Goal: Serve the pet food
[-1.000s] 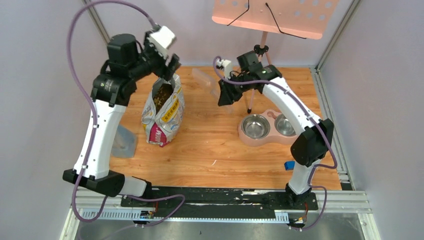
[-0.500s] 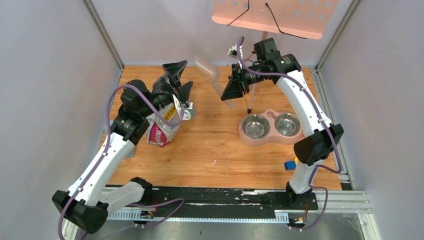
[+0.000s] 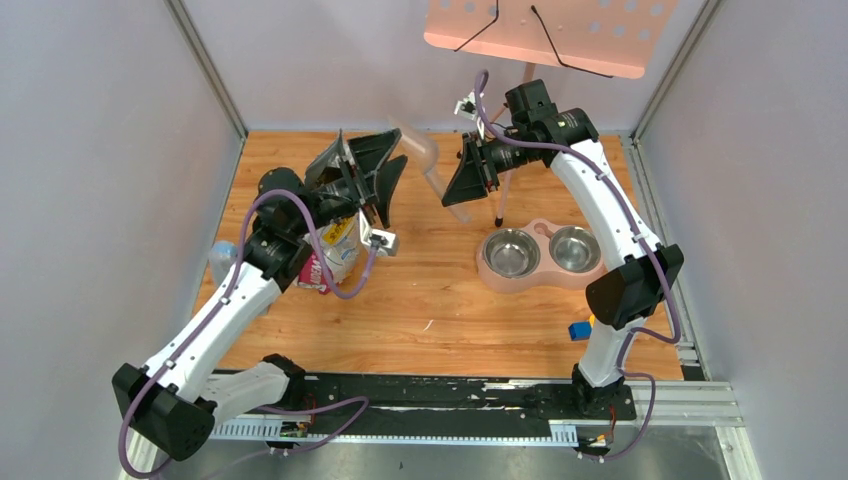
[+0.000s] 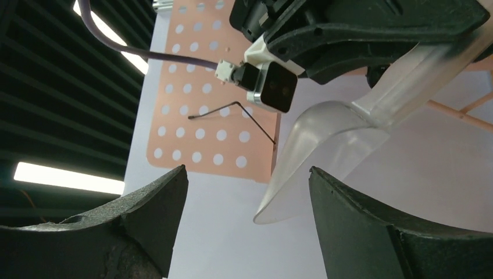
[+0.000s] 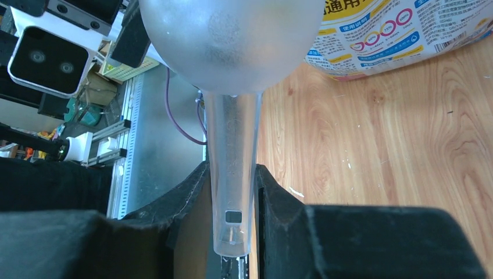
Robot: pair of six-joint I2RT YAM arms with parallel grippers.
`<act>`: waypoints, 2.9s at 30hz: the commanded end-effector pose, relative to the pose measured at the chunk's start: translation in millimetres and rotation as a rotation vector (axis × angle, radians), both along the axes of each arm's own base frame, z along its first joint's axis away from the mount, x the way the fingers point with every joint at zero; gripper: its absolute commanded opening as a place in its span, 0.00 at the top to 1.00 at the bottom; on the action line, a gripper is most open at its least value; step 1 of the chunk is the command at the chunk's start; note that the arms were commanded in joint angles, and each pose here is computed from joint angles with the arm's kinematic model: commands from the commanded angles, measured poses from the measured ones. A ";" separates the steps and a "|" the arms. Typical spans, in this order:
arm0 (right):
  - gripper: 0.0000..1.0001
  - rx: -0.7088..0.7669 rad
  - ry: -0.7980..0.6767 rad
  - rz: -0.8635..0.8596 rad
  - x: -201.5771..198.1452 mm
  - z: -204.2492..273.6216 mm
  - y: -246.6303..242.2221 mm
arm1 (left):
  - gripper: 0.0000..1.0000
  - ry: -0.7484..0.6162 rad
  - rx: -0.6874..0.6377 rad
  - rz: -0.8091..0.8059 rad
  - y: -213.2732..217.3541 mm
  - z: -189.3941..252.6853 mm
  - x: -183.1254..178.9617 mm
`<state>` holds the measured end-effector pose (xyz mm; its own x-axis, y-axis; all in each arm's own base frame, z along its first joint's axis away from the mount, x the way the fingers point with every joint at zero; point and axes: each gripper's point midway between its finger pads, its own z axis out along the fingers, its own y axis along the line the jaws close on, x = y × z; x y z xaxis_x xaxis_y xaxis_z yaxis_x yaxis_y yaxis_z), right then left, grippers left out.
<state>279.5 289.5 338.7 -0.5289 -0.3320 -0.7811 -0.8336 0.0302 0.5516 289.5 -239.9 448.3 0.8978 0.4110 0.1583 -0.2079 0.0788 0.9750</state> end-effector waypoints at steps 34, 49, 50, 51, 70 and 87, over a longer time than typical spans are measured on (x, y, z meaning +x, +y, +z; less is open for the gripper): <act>0.21 -0.004 -0.380 -0.301 13.2 91.9 -29.3 | 1.00 0.301 0.012 0.280 5.4 -37.8 40.8; 0.19 0.242 -0.270 -0.648 53.9 149.5 -40.7 | 1.00 1.284 -0.364 0.403 -32.7 -58.5 66.8; 0.19 0.250 -0.251 -0.617 52.9 150.4 -36.3 | 1.00 1.293 -0.369 0.389 -35.6 -58.5 66.7; 0.20 0.256 -0.230 -0.601 52.7 150.3 -33.6 | 1.00 1.299 -0.369 0.386 -37.7 -59.4 67.6; 0.40 0.205 -0.131 -0.524 41.5 104.3 -22.1 | 1.00 1.367 -0.393 0.338 -45.7 -56.8 59.6; 0.58 0.161 -0.140 -0.502 35.4 88.6 -15.7 | 1.00 1.392 -0.379 0.319 -49.2 -57.9 55.5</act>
<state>334.1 273.0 417.4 -0.5199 0.0853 -0.8500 -0.7670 0.3913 0.5084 351.5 -287.4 360.2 0.0570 0.4935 -0.8679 0.8085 0.4872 0.3301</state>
